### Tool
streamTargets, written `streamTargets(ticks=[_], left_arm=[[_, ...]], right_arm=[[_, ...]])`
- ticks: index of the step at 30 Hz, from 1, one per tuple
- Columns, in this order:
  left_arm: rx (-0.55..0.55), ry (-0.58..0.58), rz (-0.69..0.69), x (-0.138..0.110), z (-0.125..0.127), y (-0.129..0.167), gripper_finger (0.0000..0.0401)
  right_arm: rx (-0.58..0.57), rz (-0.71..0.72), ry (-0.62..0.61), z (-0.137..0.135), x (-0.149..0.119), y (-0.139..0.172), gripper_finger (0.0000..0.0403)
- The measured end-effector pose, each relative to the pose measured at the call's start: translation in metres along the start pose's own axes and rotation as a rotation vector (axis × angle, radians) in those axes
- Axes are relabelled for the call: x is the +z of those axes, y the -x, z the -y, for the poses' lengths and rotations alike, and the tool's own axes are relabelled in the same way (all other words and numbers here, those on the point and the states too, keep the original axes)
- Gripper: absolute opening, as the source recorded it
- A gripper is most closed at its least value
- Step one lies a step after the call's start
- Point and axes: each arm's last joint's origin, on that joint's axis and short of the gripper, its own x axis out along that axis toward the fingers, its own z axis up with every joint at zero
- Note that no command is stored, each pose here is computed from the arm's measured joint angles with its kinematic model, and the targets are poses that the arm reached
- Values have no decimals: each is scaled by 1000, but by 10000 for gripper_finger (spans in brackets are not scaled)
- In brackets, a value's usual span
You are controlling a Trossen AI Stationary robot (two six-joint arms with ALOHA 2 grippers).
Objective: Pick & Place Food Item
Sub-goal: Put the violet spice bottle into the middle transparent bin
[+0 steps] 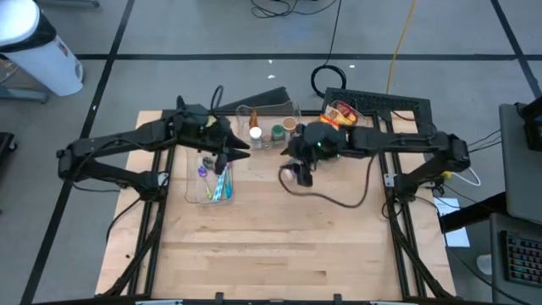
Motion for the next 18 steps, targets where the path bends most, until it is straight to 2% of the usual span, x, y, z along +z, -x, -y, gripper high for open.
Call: streamTargets(ticks=[5,7,11,15,18], left_arm=[[3,37,-18,-2,-6,-16,152],[-3,32,1,0,-7,-21,152],[-6,29,15,1,-9,-29,152],[-5,46,9,0,-11,-33,152],[-6,53,15,0,-11,-34,152]], right_arm=[[130,-61,-137,24,-7,-4,211],[162,-110,-147,29,-13,-7,219],[175,-209,-20,29,-25,-15,235],[136,-271,129,26,-31,-25,246],[161,-328,168,24,-39,-41,247]])
